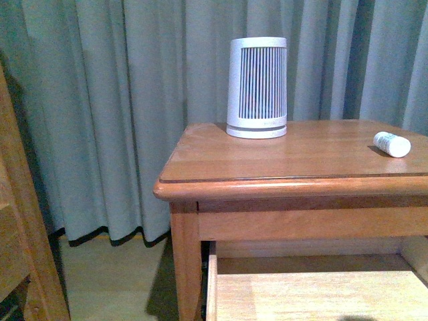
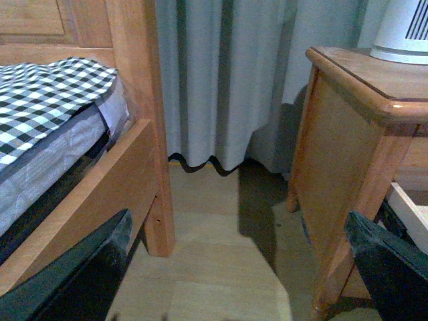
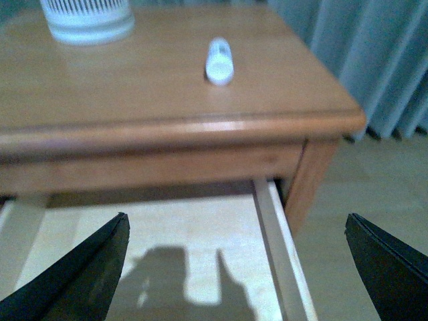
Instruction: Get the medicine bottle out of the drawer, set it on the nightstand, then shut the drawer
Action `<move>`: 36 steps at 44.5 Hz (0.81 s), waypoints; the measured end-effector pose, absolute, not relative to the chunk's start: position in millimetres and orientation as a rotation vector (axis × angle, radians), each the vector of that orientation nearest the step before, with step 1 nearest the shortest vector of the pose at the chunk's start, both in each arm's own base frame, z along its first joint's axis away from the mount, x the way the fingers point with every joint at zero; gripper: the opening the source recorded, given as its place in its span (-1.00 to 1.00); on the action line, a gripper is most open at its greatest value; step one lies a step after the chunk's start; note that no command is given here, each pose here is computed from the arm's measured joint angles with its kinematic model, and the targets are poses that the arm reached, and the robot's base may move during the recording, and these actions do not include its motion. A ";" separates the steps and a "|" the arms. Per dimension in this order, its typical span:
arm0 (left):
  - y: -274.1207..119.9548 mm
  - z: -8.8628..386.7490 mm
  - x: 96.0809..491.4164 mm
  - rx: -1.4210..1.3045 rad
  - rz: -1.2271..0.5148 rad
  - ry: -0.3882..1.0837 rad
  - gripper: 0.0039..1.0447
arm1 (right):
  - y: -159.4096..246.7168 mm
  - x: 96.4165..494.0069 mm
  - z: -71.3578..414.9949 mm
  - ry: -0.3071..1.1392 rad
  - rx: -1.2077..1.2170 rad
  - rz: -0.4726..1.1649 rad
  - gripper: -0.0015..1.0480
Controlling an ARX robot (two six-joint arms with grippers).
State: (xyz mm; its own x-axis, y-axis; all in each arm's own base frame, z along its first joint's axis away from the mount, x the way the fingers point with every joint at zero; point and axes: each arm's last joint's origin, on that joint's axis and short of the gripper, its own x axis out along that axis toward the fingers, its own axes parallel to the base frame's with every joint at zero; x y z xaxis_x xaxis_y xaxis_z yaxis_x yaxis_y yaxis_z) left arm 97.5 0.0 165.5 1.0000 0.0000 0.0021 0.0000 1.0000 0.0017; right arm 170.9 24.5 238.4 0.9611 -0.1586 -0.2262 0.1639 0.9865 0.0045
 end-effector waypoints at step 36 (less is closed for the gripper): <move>0.0 165.5 97.5 0.002 0.000 -0.002 0.88 | 35.0 203.0 40.7 0.452 -0.011 -0.244 0.87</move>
